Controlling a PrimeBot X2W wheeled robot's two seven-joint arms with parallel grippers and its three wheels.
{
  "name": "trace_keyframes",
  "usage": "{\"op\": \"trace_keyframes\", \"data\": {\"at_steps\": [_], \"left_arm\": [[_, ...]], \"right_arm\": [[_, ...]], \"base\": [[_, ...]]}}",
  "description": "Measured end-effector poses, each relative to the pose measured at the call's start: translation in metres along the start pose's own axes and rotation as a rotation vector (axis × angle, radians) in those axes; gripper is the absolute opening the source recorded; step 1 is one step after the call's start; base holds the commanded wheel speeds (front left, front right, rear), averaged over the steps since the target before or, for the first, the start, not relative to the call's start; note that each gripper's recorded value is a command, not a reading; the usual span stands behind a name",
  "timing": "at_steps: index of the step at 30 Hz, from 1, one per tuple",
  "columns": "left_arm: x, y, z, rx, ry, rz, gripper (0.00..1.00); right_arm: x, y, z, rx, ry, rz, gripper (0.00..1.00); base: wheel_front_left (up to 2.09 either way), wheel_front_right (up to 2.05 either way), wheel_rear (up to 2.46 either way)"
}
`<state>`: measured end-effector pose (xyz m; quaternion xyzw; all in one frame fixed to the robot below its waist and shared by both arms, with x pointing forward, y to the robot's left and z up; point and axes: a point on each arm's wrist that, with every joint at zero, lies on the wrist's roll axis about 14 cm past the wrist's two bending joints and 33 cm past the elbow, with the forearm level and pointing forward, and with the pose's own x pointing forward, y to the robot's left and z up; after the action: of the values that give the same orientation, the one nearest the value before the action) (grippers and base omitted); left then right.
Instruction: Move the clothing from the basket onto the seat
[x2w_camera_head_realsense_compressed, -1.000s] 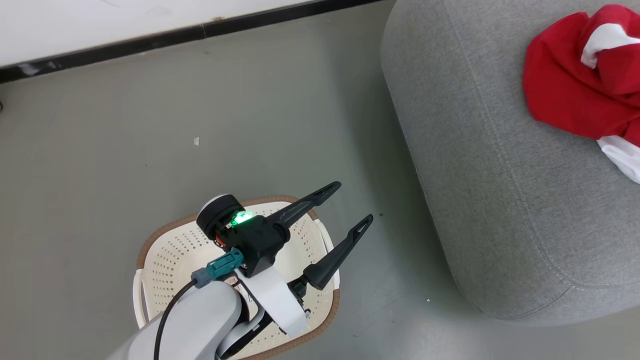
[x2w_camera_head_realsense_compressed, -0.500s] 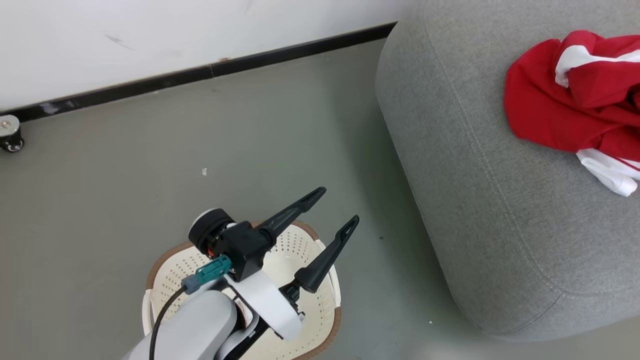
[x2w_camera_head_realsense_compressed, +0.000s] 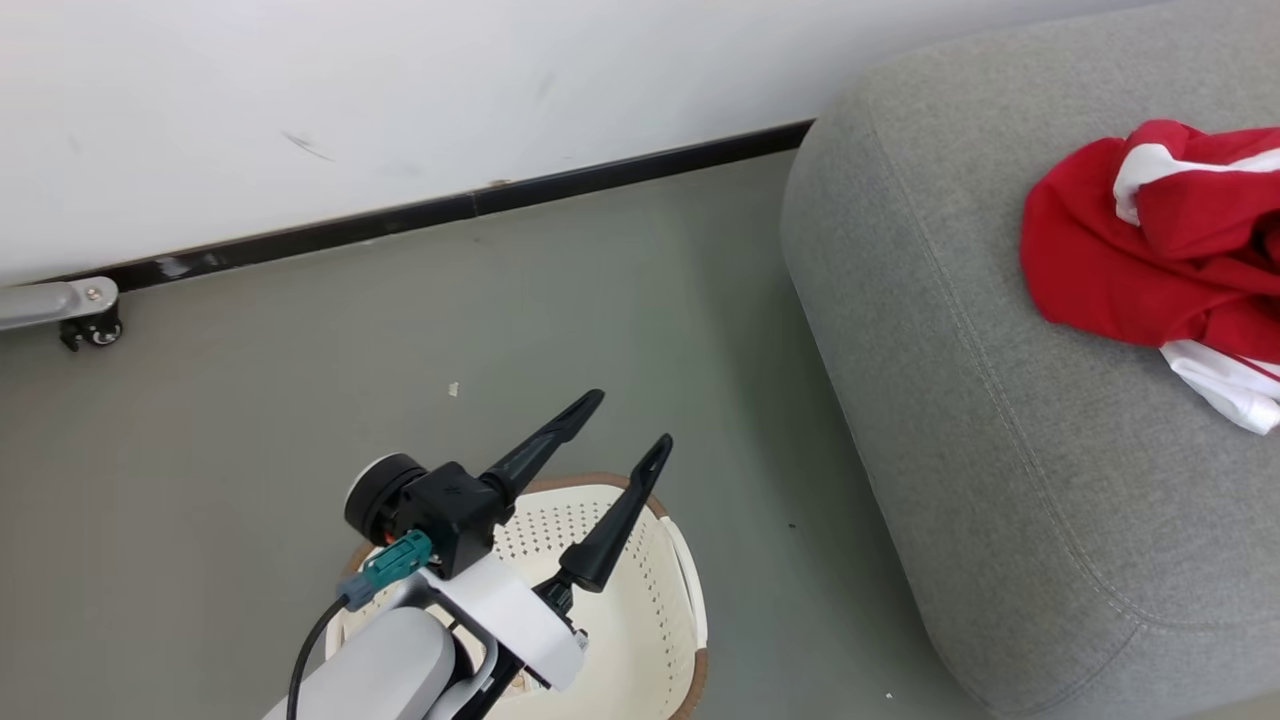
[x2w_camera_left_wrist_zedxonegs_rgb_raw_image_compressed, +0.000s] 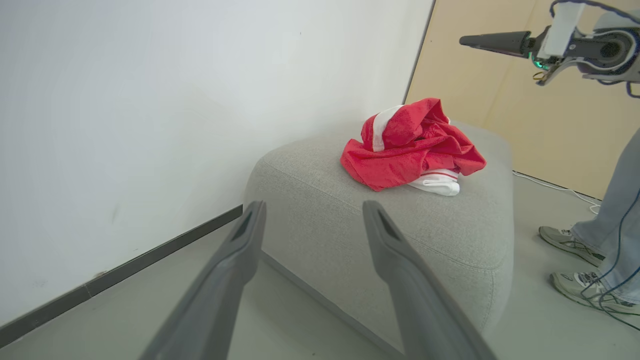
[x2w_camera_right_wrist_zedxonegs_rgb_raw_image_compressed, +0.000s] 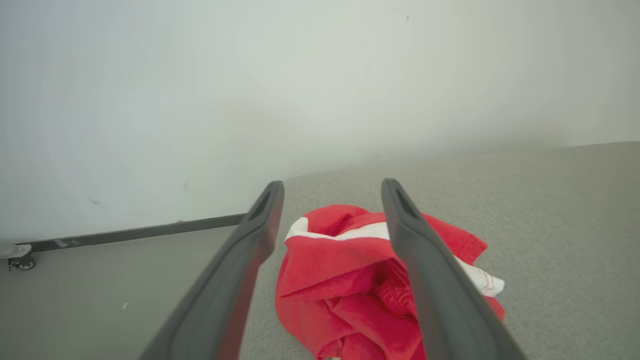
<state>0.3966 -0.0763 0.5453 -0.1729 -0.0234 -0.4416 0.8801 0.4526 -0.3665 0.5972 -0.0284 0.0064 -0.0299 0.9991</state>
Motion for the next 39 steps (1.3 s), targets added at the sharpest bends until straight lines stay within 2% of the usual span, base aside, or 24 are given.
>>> {"op": "trace_keyframes", "data": {"at_steps": [9, 20, 29, 36, 39], "left_arm": [[-0.021, 0.035, 0.023, 0.032, -0.05, 0.162, 1.0], [-0.055, 0.065, 0.042, 0.07, -0.082, 0.317, 1.0], [-0.084, 0.086, 0.054, 0.086, -0.113, 0.443, 1.0], [-0.108, 0.099, 0.066, 0.095, -0.149, 0.532, 1.0], [-0.118, 0.103, 0.068, 0.09, -0.159, 0.571, 1.0]], "right_arm": [[0.008, 0.043, 0.026, -0.041, -0.132, 0.122, 1.0], [0.006, 0.1, 0.025, -0.034, -0.195, 0.261, 1.0], [0.004, 0.119, 0.021, 0.028, -0.215, 0.283, 1.0], [-0.004, 0.141, -0.003, 0.088, -0.176, 0.307, 1.0], [-0.008, 0.153, -0.002, 0.106, -0.19, 0.326, 1.0]], "base": [[0.0, 0.0, 0.0], [0.0, 0.0, 0.0], [0.0, 0.0, 0.0], [0.0, 0.0, 0.0], [0.0, 0.0, 0.0]]}}
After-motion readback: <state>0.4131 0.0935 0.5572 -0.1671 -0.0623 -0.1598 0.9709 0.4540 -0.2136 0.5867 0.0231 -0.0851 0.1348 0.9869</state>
